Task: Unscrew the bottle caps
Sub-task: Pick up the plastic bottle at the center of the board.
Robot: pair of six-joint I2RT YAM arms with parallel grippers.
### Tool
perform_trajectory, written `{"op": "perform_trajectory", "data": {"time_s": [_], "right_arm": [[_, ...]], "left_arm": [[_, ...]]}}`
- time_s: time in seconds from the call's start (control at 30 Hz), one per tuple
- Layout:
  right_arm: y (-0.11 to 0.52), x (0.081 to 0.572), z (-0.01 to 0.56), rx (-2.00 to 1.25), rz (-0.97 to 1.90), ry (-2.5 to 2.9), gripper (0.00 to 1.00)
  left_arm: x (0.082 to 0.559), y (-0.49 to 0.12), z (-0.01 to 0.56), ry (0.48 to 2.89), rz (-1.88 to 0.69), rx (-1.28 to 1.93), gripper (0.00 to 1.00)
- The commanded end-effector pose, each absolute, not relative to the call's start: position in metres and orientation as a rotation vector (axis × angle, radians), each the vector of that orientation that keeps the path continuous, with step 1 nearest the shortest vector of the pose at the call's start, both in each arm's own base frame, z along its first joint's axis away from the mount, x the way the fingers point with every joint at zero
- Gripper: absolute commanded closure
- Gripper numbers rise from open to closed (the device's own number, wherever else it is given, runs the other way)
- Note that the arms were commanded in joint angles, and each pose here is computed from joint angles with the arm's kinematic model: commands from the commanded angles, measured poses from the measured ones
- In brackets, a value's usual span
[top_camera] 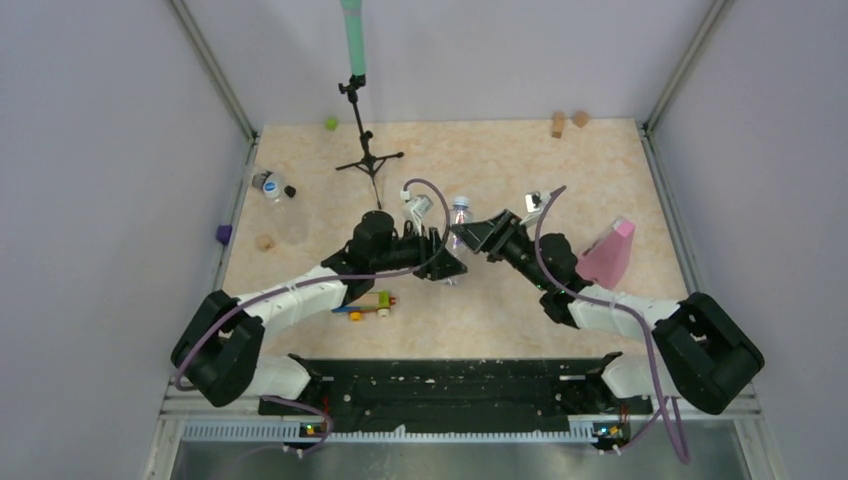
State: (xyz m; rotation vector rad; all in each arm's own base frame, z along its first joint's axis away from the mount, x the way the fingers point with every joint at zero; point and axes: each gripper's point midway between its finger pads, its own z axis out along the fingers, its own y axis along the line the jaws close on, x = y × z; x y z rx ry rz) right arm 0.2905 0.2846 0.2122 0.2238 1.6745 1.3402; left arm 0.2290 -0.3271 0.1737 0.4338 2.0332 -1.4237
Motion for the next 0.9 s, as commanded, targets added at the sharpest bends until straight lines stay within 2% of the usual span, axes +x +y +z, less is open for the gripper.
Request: {"op": "perform_trajectory", "data": {"time_s": [0.0, 0.13, 0.27, 0.5, 0.57, 0.73, 0.8, 0.87], "right_arm": [[0.277, 0.279, 0.231, 0.185, 1.397, 1.659, 0.27], [0.271, 0.277, 0.228, 0.113, 1.348, 1.779, 0.25], [0.269, 0.269, 0.226, 0.046, 1.341, 1.864, 0.25], [0.287, 0.255, 0.231, -0.100, 1.469, 1.941, 0.27], [0.293, 0.248, 0.232, -0.158, 1.520, 1.946, 0.31], [0.296, 0.241, 0.228, -0.204, 1.553, 1.960, 0.54], [0.295, 0.241, 0.225, -0.206, 1.540, 1.967, 0.62], [0.294, 0.242, 0.225, -0.211, 1.535, 1.966, 0.70]], "left_arm": [[0.241, -0.306, 0.170, 2.065, -1.154, 0.537, 0.94], [0.233, -0.294, 0.165, 2.094, -1.051, 0.650, 0.94], [0.211, -0.289, 0.164, 2.095, -1.004, 0.841, 0.89], [0.183, -0.292, 0.170, 2.056, -0.935, 1.085, 0.84], [0.183, -0.291, 0.171, 2.049, -0.909, 1.095, 0.84], [0.190, -0.286, 0.170, 2.049, -0.847, 1.075, 0.81], [0.195, -0.284, 0.168, 2.064, -0.816, 1.045, 0.73], [0.199, -0.283, 0.167, 2.072, -0.793, 1.016, 0.58]]}}
